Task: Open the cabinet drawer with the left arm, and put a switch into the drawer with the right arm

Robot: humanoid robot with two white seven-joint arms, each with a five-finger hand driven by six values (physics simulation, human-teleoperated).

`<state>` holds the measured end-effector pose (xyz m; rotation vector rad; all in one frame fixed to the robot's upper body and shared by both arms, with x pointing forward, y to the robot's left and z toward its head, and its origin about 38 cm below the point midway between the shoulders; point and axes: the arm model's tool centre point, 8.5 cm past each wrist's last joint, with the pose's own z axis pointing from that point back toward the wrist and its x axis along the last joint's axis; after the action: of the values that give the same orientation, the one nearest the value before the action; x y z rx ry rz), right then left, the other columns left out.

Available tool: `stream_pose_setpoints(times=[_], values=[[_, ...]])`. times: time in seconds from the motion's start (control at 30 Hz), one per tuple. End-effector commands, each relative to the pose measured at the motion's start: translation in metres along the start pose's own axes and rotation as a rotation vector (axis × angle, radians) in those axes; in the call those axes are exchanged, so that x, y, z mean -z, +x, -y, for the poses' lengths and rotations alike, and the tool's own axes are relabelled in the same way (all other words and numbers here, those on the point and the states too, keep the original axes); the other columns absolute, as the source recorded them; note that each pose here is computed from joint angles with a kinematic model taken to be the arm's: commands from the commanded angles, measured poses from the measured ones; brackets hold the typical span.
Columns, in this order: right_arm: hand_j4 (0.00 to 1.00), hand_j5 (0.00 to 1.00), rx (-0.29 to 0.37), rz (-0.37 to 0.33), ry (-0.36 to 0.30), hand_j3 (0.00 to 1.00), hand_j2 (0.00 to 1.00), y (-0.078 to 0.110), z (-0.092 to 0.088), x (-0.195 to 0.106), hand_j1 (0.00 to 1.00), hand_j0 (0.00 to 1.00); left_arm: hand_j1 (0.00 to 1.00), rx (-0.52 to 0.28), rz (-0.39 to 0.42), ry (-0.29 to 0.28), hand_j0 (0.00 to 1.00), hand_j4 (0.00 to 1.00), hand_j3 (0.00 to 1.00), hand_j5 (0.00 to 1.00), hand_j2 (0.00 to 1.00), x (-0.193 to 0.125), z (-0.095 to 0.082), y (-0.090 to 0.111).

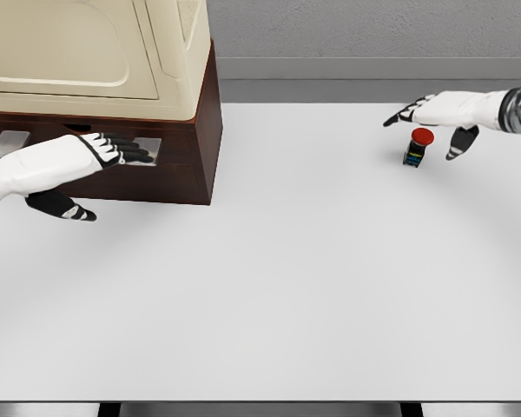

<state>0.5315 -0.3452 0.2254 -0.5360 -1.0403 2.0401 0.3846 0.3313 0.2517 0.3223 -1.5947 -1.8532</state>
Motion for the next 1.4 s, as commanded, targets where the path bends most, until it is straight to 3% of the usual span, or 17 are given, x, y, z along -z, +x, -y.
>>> stream_pose_setpoints(times=[0.0, 0.23, 0.93, 1.37], values=[[1.0, 1.0, 0.024, -0.012, 0.011, 1.0, 1.0, -0.004, -0.006, 0.003, 1.0, 1.0, 1.0, -0.022, -0.015, 0.003, 1.0, 1.0, 1.0, 1.0, 1.0, 0.0, 0.002, -0.004], [1.0, 1.0, 0.053, -0.031, 0.031, 1.0, 1.0, -0.008, -0.007, 0.014, 1.0, 1.0, 1.0, -0.075, -0.068, -0.004, 1.0, 1.0, 1.0, 1.0, 1.0, 0.005, 0.009, -0.01], [1.0, 1.0, 0.085, -0.057, 0.071, 1.0, 1.0, -0.012, -0.01, 0.028, 1.0, 1.0, 1.0, -0.103, -0.073, -0.018, 1.0, 1.0, 1.0, 1.0, 1.0, -0.001, 0.02, -0.012], [1.0, 1.0, 0.079, -0.061, 0.072, 1.0, 1.0, -0.011, -0.001, 0.032, 1.0, 1.0, 1.0, -0.11, -0.129, 0.004, 1.0, 1.0, 1.0, 1.0, 1.0, -0.027, 0.018, -0.02]])
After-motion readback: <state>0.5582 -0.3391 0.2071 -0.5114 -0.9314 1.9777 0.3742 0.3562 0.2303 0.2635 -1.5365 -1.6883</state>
